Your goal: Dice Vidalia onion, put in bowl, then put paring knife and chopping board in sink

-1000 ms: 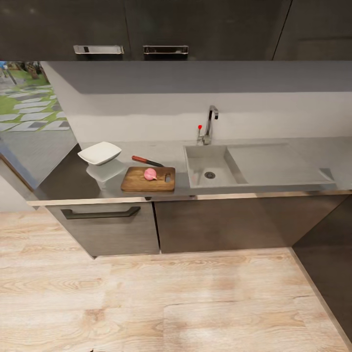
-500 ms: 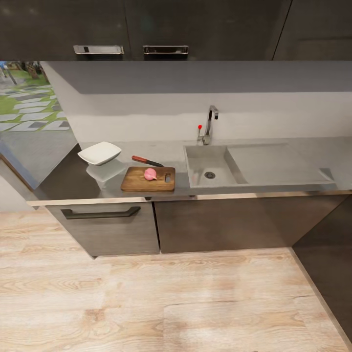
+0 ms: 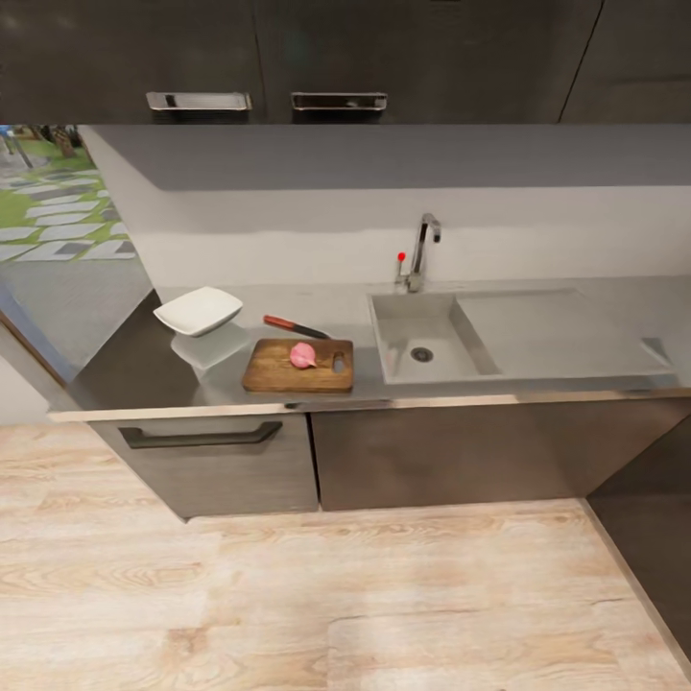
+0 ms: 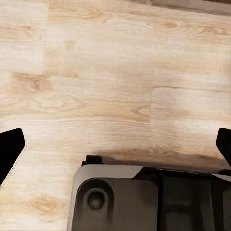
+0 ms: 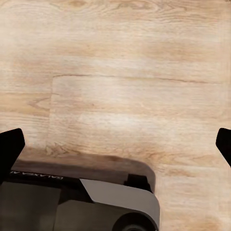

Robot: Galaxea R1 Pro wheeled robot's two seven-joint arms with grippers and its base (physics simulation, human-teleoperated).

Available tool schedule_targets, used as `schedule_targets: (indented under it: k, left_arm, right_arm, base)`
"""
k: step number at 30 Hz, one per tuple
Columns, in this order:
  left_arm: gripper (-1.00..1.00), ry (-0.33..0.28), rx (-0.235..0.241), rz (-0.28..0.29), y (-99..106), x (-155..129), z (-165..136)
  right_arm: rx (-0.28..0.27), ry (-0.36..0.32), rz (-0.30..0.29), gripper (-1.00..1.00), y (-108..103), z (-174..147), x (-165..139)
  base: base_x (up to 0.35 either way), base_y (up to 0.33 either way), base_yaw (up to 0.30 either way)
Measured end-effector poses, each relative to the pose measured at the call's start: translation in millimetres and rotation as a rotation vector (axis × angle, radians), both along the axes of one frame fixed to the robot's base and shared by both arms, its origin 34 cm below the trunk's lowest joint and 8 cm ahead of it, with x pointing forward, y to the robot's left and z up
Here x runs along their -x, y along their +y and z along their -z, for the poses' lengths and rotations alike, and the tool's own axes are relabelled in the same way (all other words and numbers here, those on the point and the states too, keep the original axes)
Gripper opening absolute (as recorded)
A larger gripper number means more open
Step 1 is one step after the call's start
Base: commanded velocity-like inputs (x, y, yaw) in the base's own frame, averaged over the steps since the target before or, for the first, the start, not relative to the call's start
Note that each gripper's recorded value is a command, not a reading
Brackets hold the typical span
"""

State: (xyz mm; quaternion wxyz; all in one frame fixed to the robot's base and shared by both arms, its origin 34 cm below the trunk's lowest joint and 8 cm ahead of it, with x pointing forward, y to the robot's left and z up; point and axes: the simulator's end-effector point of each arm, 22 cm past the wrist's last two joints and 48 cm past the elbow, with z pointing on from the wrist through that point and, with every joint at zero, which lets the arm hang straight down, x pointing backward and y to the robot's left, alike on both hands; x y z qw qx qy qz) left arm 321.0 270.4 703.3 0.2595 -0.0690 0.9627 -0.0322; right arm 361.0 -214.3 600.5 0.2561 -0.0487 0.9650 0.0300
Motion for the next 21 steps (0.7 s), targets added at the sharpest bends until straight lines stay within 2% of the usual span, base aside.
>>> schedule_targets:
  k: [8, 21]
  left_arm:
    - [1.00, 0.020, -0.002, -0.007, 2.4, 9.9, 5.6]
    - [1.00, 0.019, -0.002, -0.008, 2.9, 12.3, 6.5]
  right_arm:
    - [0.000, -0.012, 0.000, 1.00, 0.1, -2.9, -4.7]
    - [0.001, -0.034, 0.000, 1.00, -1.0, -8.1, -12.7]
  base:
    - [0.217, 0.149, 0.000]
    - [0.035, 0.016, 0.000]
